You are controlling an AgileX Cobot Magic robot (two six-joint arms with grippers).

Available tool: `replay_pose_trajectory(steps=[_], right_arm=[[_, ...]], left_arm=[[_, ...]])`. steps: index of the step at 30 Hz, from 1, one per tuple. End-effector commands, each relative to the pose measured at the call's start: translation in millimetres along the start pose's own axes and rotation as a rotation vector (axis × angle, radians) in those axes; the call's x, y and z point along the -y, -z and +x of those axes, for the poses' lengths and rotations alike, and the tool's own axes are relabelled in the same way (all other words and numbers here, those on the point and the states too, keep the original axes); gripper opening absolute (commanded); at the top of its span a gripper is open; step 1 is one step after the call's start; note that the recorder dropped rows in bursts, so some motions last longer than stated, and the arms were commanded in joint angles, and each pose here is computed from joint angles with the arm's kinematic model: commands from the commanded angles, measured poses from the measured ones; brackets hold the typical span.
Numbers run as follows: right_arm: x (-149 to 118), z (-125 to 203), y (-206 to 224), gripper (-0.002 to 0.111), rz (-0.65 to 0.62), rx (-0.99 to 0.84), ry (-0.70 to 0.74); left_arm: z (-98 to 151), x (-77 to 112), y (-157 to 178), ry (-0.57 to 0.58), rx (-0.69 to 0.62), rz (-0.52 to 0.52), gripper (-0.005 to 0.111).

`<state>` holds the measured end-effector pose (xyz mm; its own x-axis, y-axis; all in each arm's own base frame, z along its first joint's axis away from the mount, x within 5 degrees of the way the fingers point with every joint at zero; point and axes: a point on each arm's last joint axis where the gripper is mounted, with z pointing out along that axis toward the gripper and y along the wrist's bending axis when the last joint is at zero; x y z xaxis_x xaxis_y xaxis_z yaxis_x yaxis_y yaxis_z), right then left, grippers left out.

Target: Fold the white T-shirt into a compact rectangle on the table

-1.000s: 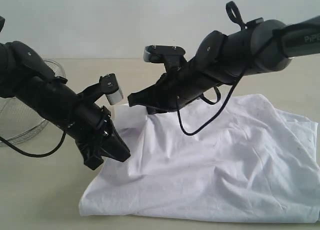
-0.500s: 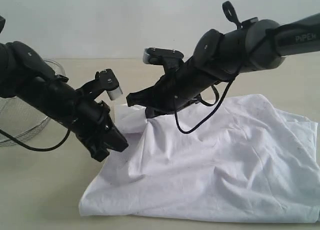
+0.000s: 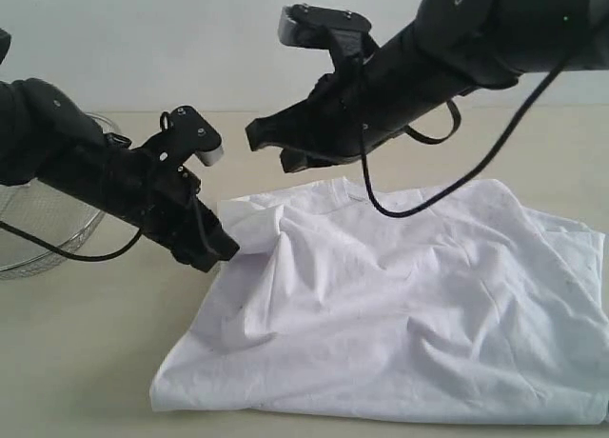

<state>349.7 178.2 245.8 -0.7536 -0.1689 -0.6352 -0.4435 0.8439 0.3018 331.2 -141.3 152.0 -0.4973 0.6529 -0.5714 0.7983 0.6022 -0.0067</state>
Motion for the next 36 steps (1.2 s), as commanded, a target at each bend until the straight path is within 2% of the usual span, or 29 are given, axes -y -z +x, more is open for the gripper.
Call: replay_pose_trajectory(steps=[1, 5, 8, 13, 16, 27, 31, 36], right_arm=[[8.0, 26.1, 15.4, 0.000, 0.058, 0.010, -0.001], [13.0, 53.7, 18.3, 0.000, 0.084, -0.027, -0.008], [15.3, 64.6, 18.5, 0.000, 0.095, -0.043, -0.015], [14.6, 66.3, 20.5, 0.000, 0.092, -0.046, -0.009], [13.7, 65.3, 22.9, 0.000, 0.090, -0.040, -0.007], [13.1, 64.6, 24.6, 0.000, 0.089, -0.035, -0.003], [13.0, 64.8, 24.6, 0.000, 0.088, -0.037, -0.004], [13.0, 64.8, 24.6, 0.000, 0.088, -0.037, -0.004]], left_arm=[[-4.1, -5.5, 1.3, 0.084, 0.026, -0.063, 0.059], [-4.3, -7.4, 1.5, 0.107, 0.031, -0.080, 0.059], [-3.8, -8.7, 1.7, 0.072, 0.021, -0.094, 0.059], [1.3, -9.5, -0.6, -0.044, -0.033, -0.096, 0.065], [5.0, -10.0, -6.5, -0.042, -0.049, -0.089, 0.072], [14.2, -13.7, -26.8, -0.027, -0.090, -0.073, 0.071], [15.5, -16.6, -33.3, -0.033, -0.096, -0.081, 0.062], [12.4, -20.7, -33.1, -0.038, -0.072, -0.131, 0.038]])
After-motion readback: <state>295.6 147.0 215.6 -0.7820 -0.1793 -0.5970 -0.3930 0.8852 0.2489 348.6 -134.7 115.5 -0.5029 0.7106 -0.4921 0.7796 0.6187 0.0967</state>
